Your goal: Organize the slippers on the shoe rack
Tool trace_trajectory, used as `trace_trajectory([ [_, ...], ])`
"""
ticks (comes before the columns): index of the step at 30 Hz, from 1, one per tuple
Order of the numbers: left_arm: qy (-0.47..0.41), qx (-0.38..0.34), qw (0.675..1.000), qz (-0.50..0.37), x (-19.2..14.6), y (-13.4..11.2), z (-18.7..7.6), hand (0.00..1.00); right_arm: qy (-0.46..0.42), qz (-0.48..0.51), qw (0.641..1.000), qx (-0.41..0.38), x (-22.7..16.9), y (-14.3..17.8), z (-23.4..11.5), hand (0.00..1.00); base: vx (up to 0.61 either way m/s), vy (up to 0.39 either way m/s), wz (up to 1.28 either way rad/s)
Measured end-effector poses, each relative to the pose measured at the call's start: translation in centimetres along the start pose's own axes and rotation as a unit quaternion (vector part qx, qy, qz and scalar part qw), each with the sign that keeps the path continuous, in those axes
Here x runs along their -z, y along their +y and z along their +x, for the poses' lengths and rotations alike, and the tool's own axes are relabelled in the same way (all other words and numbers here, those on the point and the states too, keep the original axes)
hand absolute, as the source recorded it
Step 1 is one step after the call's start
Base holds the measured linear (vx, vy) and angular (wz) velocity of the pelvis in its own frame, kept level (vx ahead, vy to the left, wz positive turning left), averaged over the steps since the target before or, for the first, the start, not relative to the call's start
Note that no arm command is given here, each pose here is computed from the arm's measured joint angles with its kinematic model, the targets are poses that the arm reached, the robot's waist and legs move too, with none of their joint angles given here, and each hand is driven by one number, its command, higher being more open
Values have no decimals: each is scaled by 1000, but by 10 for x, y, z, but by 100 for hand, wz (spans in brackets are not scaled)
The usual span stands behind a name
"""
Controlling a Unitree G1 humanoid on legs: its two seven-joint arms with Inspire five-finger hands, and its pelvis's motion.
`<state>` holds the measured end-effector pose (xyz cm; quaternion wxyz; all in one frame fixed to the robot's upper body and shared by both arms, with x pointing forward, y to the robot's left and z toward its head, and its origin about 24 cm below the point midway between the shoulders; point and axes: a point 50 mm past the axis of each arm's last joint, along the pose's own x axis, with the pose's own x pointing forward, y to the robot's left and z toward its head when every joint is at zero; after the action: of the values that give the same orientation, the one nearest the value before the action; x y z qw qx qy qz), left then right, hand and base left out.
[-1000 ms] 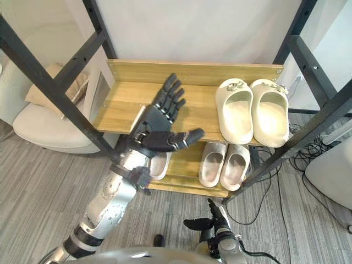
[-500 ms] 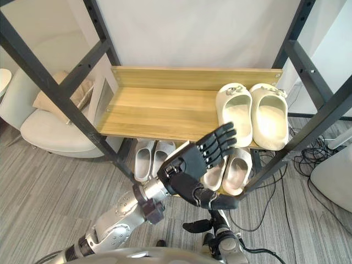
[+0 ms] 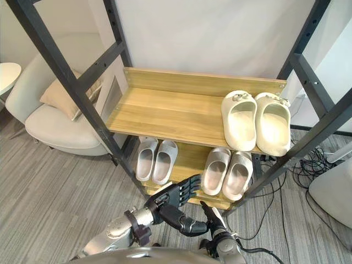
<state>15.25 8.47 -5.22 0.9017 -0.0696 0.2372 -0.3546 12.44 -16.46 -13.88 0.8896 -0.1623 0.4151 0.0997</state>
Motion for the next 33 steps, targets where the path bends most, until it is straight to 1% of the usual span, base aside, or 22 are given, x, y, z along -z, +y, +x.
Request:
trace_trajectory([
  [1,18,-38,999,-5,11,10,-2,100,0,2,1000,0,0,1,0,100,36,13,0],
  [4,52,-109,993,-15,29,29,-7,100,0,5,1000,-1,-1,2,1,100,0,0,0],
  [5,72,-155,985,-16,39,40,-12,100,0,15,1000,1,-2,4,1,100,0,0,0],
  [6,78,-171,982,-18,42,44,-13,100,0,19,1000,2,-2,4,1,100,0,0,0],
  [8,113,-254,960,-20,57,63,-27,100,0,30,1000,5,-2,7,1,100,12,19,-10],
  [10,129,-285,950,-23,65,70,-35,100,1,32,999,6,-2,8,1,100,4,23,-14],
  [11,146,-311,939,-29,73,75,-41,100,1,36,999,8,-2,8,1,100,1,24,-12],
  [13,158,-326,932,-32,78,77,-45,100,2,42,999,10,-2,9,1,100,-2,19,-11],
  [14,173,-353,918,-40,85,81,-52,100,10,57,998,17,0,10,2,100,-4,22,-19],
  [20,202,-417,881,-94,106,82,-68,100,21,68,997,27,2,8,4,100,14,22,-30],
  [25,204,-449,862,-117,110,87,-74,100,27,73,996,35,2,5,6,100,40,20,-42],
  [29,197,-464,855,-121,105,93,-71,100,31,82,995,38,-2,2,11,100,-3,2,-25],
  [33,186,-462,860,-107,96,100,-64,100,14,82,996,43,-15,-3,16,100,-105,-30,12],
])
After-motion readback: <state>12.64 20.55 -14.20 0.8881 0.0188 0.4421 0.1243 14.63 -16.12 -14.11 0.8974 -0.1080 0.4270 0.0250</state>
